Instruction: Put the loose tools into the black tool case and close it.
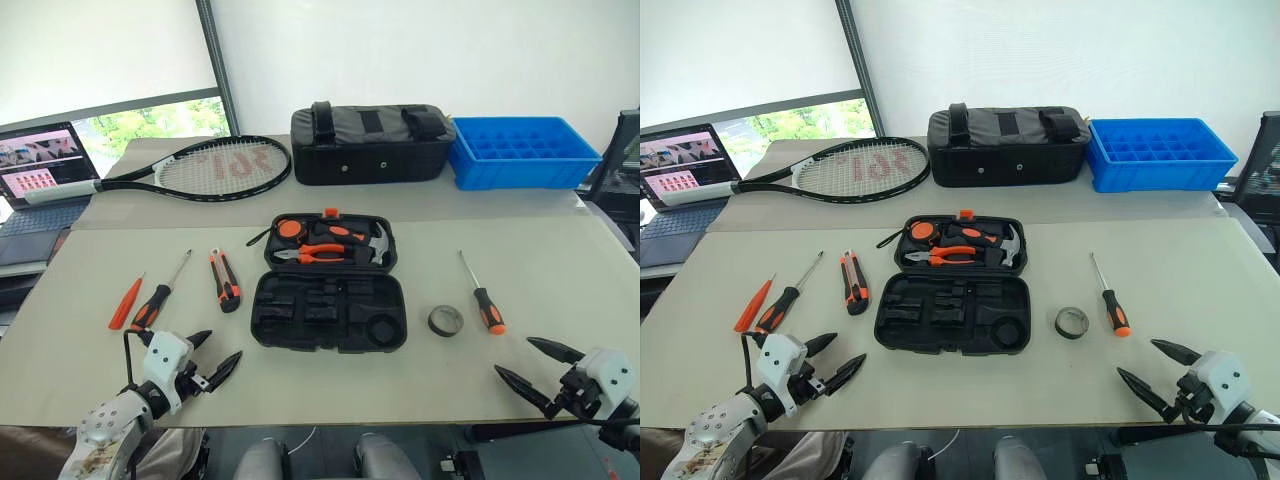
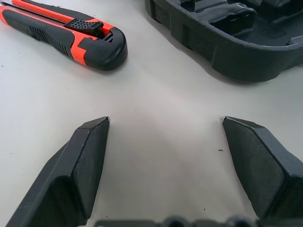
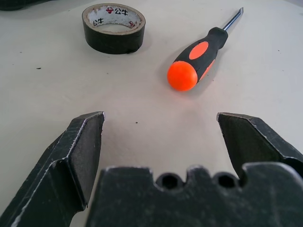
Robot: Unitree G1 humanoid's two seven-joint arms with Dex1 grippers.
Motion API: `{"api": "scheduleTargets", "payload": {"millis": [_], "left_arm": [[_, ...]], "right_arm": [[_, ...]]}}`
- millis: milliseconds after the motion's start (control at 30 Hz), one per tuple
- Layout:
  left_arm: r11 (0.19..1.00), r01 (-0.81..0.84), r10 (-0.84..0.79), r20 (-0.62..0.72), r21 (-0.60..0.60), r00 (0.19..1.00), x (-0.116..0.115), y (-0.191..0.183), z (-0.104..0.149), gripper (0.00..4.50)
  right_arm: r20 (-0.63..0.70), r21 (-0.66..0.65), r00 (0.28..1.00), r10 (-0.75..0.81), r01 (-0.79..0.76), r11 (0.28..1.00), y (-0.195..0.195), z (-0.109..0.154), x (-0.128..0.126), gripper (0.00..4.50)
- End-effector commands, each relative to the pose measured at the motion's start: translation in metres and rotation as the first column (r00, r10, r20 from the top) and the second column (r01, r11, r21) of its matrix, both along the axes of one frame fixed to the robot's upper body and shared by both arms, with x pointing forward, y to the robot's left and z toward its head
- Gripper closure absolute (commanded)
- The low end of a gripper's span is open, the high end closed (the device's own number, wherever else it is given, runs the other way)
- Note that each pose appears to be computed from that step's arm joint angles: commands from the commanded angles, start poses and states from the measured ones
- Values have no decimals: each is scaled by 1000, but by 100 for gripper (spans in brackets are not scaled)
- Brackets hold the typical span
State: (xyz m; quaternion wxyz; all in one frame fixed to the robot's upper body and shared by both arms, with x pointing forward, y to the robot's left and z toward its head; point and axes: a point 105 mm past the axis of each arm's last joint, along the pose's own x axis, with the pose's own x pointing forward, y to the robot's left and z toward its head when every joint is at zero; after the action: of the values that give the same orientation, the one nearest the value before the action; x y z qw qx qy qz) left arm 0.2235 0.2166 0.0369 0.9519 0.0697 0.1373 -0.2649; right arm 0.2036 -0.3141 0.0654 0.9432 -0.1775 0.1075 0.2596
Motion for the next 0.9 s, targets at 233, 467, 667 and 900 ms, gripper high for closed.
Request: {"api": "scheduleTargets", "payload": {"millis": [233,467,667,900], "left_arm": [[1000,-17,16,-42,-10,999,-7,1,-10,42],[997,-45,56,173,-70,983,12,9,38,42],[965,-226,254,251,-134,934,35,40,72,42],[926,-373,376,188,-53,907,46,76,65,42]], "right_arm": [[55,-11,998,16,-15,1000,1,17,5,9],[94,18,993,77,-79,997,9,37,3,9],[160,94,958,237,-254,963,41,74,6,9],[191,100,895,403,-426,899,77,96,11,9]]}}
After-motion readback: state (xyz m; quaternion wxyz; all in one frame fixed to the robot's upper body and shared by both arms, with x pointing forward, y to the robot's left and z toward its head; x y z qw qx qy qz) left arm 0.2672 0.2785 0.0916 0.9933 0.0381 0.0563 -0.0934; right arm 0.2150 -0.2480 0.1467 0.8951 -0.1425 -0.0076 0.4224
